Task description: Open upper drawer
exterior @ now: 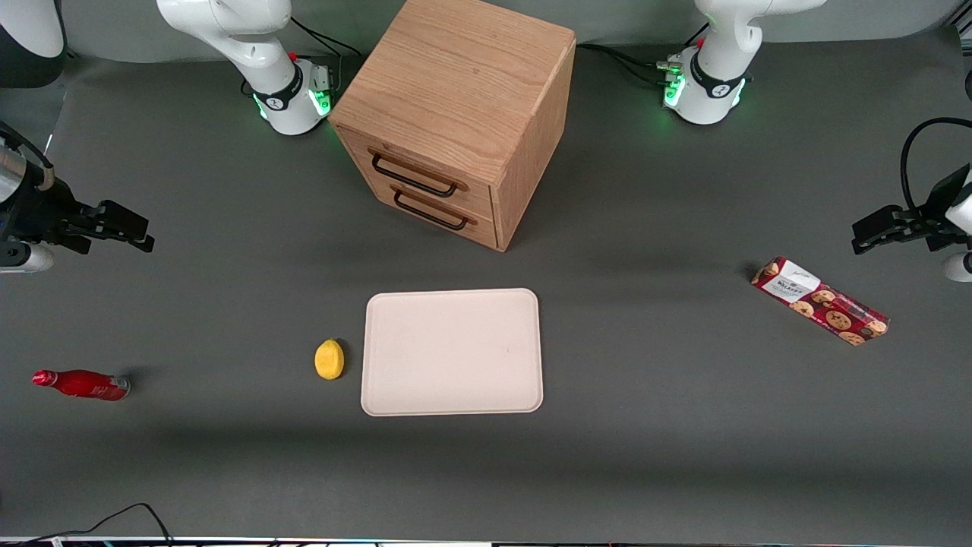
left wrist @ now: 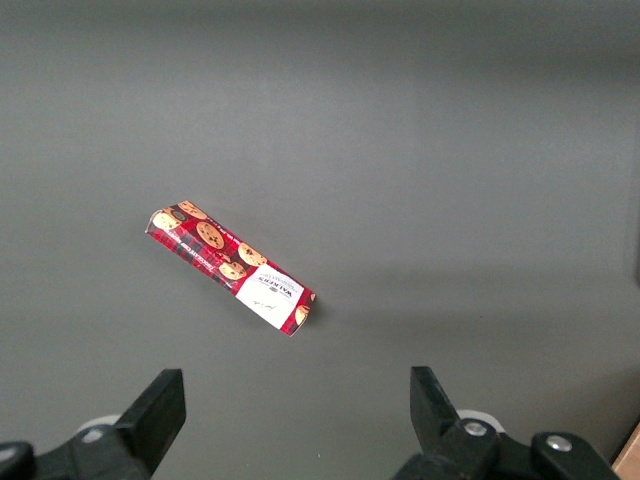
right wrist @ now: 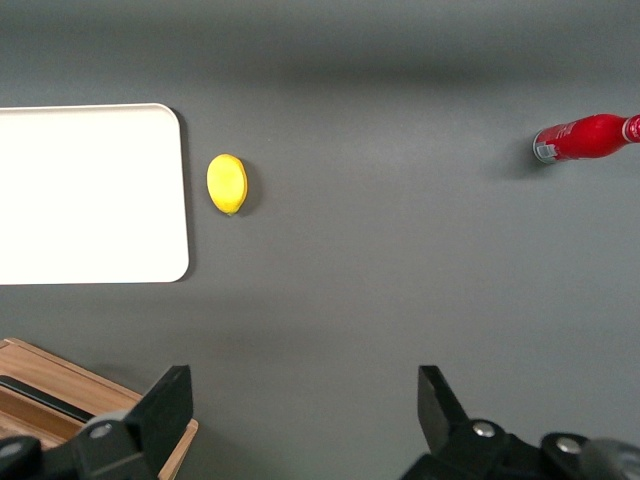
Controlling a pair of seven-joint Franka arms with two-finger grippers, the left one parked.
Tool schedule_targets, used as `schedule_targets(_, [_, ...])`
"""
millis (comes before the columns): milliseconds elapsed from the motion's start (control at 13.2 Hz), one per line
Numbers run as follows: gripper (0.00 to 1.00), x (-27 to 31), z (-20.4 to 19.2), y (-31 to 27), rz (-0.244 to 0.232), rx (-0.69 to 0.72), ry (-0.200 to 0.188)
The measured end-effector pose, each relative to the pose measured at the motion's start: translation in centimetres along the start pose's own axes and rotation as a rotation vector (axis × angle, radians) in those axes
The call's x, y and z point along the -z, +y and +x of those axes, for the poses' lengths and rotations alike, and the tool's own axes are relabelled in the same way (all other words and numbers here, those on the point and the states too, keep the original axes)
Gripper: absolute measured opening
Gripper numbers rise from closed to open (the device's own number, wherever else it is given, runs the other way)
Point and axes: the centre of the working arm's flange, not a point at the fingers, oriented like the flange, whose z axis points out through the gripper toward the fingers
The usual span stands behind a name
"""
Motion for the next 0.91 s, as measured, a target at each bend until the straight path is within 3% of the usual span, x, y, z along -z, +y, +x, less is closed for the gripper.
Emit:
schedule_targets(304, [1.0, -0.1, -0.1, -0.1, 0.0, 0.002, -0.006])
schedule_targets(608, [1.0, -0.4, -0.6, -2.5, 0.001, 0.044, -0.041])
schedule_targets(912, [1.0, -0.7, -1.6, -7.8, 0.04, 0.131, -0.078])
